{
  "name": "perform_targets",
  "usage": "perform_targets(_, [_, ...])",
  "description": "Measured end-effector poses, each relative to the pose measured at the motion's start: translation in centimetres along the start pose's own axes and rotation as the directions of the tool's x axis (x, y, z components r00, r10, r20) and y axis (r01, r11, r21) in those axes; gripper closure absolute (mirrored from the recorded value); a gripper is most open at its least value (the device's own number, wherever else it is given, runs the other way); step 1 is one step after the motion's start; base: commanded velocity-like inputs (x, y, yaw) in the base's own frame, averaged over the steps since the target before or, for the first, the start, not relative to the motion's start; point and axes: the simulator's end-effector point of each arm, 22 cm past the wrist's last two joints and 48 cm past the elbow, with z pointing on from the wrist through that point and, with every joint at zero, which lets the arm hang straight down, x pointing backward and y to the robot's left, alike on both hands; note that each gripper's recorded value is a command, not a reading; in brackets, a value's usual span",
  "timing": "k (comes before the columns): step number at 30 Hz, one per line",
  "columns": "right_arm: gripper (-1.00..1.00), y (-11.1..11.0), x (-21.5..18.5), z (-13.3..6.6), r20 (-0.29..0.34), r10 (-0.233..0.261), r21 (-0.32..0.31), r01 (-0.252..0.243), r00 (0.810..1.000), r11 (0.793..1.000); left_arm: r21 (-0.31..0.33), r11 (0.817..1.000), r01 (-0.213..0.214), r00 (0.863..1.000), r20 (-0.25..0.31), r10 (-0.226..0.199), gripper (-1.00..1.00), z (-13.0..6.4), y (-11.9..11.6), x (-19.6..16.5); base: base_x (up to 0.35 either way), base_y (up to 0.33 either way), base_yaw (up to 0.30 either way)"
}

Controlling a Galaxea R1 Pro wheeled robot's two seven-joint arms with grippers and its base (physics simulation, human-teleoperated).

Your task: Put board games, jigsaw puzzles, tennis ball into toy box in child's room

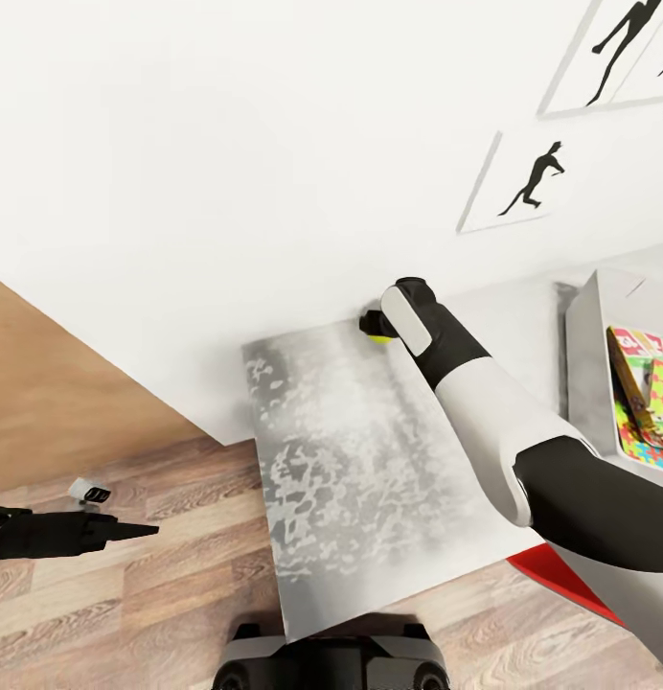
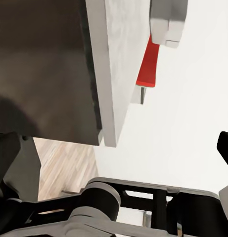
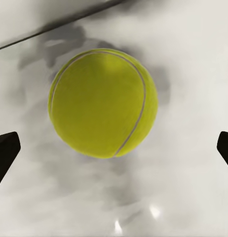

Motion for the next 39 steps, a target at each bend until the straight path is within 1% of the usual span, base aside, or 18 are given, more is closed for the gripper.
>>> perform_targets(11, [-1.00,0.0,0.4,0.9,-0.009,-0.001,0.001,0.001,1.000,1.000,0.000,1.000,0.017,1.000,-0.004,-0.017,-1.00,0.2,0.7,0.3,0.000,0.000,0.000])
perform_targets(19, [-1.00,0.1,-0.8,0.9,0.003,-0.002,-0.001,0.002,1.000,1.000,-0.001,1.000,0.029,1.000,-0.007,-0.029,-1.00,0.3,1.2,0.5,0.000,0.000,0.000])
perform_targets(28, [-1.00,0.1,-0.5,1.7,-0.005,-0.001,-0.001,0.001,1.000,1.000,-0.002,0.999,0.043,0.999,-0.010,-0.043,-1.00,0.4,1.7,0.8,0.000,0.000,0.000])
perform_targets(39, [-1.00,0.1,-0.3,2.0,-0.003,-0.001,0.001,0.001,1.000,1.000,-0.004,0.999,0.047,0.999,-0.013,-0.047,-1.00,0.4,1.9,0.9,0.000,0.000,0.000])
